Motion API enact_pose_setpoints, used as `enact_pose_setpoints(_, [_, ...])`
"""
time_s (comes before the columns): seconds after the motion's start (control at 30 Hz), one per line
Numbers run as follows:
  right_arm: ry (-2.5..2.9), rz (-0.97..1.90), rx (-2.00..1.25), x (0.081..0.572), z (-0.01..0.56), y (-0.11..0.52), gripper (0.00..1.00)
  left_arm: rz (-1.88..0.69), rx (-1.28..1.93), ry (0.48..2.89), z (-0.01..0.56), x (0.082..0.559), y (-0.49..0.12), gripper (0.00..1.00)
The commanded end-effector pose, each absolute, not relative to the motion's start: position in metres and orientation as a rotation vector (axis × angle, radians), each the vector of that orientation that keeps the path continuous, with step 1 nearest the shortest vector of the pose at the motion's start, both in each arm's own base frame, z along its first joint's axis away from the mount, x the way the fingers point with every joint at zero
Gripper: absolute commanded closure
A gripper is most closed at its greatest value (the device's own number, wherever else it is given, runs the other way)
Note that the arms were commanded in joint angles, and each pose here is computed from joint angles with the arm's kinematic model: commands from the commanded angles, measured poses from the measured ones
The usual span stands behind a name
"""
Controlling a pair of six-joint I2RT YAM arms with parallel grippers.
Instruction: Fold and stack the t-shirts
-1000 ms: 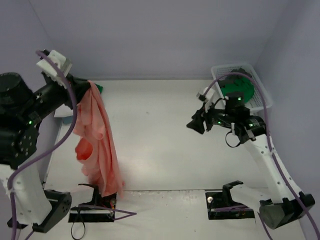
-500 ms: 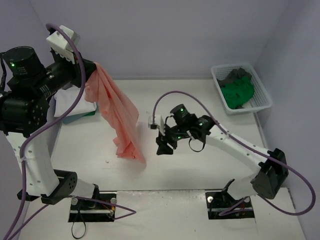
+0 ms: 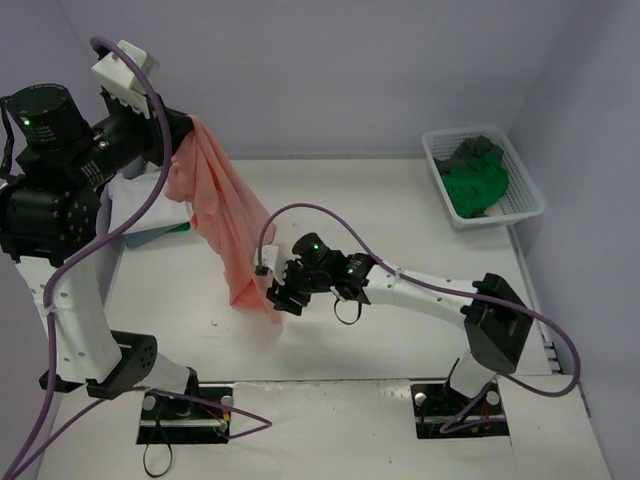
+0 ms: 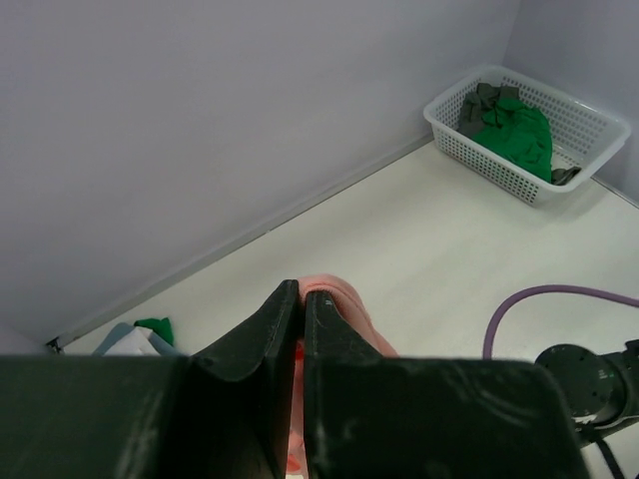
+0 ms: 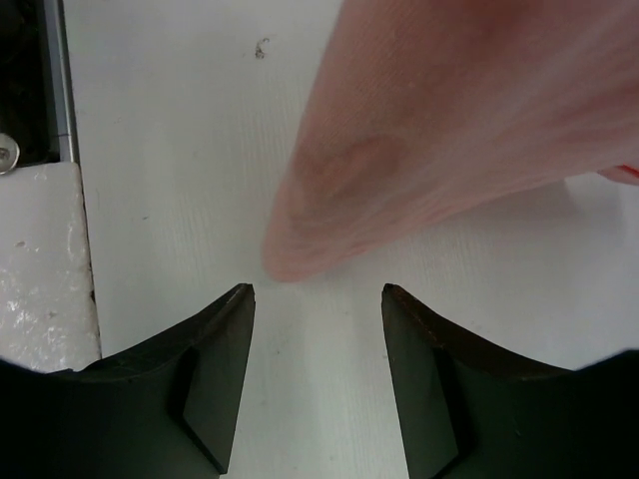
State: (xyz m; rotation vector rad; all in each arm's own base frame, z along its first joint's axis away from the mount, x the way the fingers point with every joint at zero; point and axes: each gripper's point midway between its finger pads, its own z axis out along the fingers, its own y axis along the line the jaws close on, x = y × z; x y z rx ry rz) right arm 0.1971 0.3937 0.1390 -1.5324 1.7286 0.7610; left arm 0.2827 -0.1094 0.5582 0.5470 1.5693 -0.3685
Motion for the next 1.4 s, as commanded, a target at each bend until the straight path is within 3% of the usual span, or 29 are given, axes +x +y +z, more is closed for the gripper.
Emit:
enact_pose_setpoints(0.0, [1.662, 0.792, -1.495, 0.198, 0.142, 0.427, 0.49, -0.332, 0.543, 1.407, 0.601, 0.27, -0.107, 0.99])
enact_pose_setpoints(0.27, [1.671, 0.84, -1.542, 0.174, 0.122, 0.451, 0.51, -0.308, 0.547, 1.408, 0.601, 0.27, -0.104, 0.99])
enact_pose_setpoints(0.47, [1.659, 0.799, -1.462, 0.183, 0.137, 0.454, 0.52, -0.301, 0.552, 1.404, 0.601, 0.268, -0.104, 0.99])
enact_pose_setpoints(0.57, [1.661, 0.707, -1.303, 0.202, 0.16, 0.444, 0.59, -0.282, 0.55, 1.406, 0.601, 0.27, -0.102, 0.99])
enact_pose_setpoints(0.73, [1.683, 0.511, -1.04, 0.246, 0.175, 0.421, 0.43, -0.263, 0.536, 1.402, 0.603, 0.273, -0.099, 0.99])
enact_pose_setpoints(1.0, [1.72, 0.587, -0.924, 0.241, 0.2, 0.411, 0.41, -0.213, 0.508, 1.463, 0.587, 0.286, -0.09, 0.99])
enact_pose_setpoints(1.37, [1.539, 0.674, -1.116, 0.172, 0.234, 0.48, 0.42, -0.147, 0.486, 1.496, 0.58, 0.297, -0.08, 0.99])
